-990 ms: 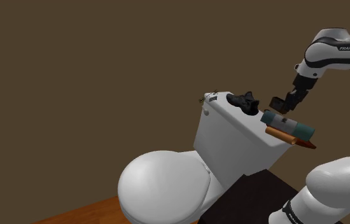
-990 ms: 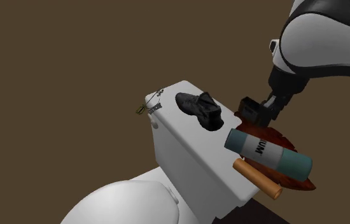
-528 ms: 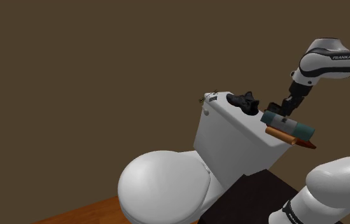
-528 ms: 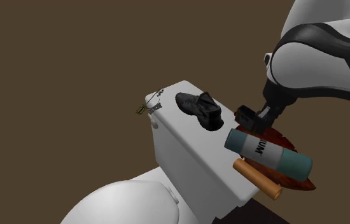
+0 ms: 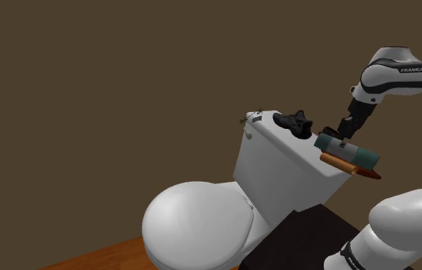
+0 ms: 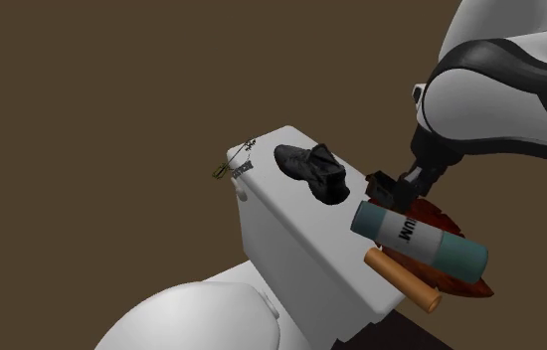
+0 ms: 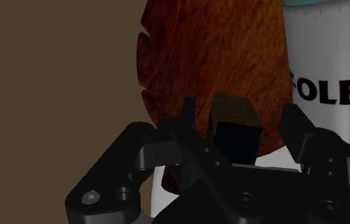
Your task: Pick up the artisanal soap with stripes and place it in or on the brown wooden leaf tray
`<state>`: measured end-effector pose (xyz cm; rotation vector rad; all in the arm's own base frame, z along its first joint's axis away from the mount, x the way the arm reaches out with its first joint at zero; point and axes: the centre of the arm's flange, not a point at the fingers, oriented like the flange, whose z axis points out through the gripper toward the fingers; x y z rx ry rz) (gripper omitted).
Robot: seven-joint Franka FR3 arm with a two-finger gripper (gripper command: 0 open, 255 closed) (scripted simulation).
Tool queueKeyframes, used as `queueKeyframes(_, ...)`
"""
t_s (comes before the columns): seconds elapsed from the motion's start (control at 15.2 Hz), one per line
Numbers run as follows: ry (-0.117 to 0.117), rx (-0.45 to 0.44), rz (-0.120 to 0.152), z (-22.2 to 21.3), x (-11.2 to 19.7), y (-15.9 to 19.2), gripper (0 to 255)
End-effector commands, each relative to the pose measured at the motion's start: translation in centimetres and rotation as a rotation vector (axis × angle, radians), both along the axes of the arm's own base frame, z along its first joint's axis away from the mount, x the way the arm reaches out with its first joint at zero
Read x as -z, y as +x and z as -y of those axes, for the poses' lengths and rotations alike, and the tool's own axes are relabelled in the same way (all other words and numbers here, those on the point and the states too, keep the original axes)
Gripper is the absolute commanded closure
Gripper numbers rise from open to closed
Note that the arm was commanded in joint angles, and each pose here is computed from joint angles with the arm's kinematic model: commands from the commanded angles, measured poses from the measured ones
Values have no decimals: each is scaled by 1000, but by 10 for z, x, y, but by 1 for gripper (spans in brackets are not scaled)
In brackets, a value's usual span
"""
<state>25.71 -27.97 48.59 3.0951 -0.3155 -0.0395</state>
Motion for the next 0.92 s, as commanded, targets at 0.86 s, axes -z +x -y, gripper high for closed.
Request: queueKeyframes(0.86, 0, 0, 0, -1, -50, 1, 0)
